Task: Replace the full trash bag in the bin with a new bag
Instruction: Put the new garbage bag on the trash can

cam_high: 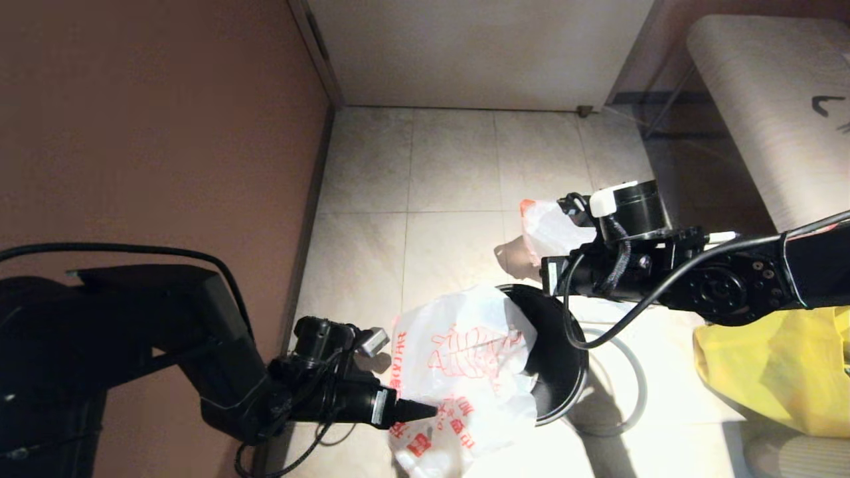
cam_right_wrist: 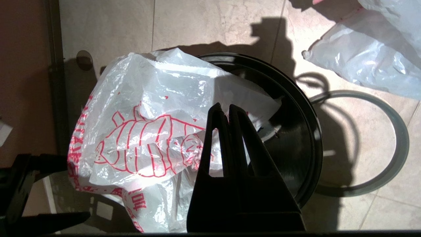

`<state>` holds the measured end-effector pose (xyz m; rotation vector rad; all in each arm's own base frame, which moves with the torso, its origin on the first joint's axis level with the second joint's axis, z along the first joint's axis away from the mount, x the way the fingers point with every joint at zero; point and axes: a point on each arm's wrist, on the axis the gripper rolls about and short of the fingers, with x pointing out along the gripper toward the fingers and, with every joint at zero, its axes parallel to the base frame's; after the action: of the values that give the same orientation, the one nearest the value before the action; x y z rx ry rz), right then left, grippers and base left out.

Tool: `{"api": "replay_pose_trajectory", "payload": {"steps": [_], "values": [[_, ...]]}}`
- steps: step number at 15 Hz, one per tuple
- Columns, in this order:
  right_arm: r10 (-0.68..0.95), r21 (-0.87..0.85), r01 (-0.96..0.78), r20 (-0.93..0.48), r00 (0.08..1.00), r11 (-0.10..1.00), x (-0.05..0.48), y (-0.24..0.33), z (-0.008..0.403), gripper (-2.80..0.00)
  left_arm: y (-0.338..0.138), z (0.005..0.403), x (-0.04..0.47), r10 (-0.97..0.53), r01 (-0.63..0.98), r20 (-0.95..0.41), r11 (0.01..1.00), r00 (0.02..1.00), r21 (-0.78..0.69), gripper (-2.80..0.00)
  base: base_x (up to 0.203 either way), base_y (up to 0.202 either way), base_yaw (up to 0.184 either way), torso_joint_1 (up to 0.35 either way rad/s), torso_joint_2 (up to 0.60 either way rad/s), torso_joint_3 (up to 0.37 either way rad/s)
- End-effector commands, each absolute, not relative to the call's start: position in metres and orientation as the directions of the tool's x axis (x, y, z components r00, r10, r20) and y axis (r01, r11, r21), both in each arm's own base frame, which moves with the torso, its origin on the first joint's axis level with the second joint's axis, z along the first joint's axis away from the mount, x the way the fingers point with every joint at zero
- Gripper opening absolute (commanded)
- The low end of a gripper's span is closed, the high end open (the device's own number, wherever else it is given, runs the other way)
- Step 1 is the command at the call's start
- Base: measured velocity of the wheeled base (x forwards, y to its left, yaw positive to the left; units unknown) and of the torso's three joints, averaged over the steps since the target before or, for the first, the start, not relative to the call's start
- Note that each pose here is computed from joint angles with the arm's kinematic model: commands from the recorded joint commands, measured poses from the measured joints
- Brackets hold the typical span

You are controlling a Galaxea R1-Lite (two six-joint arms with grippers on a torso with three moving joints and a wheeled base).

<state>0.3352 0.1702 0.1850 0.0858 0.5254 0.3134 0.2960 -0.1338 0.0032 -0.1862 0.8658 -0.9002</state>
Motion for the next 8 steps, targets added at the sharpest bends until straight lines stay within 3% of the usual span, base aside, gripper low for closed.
{"api": "replay_pose_trajectory", "payload": {"steps": [1,8], "values": [[0.301,0.178,-0.244,-0.493,0.816,0.953,0.333,0.164,0.187,-2.8,-0.133,0.013,0.285,-0.769,0.64,-0.542,0.611,0.34,-0.466,-2.8,0.0,0.0,0.0,0.0,0.0,0.0],[0.234,0.229,-0.134,-0.496,0.836,0.964,0.309,0.122,0.21,-2.8,-0.146,0.052,0.254,-0.821,0.685,-0.466,0.549,0.331,-0.48,-2.8,0.0,0.0,0.0,0.0,0.0,0.0]]}}
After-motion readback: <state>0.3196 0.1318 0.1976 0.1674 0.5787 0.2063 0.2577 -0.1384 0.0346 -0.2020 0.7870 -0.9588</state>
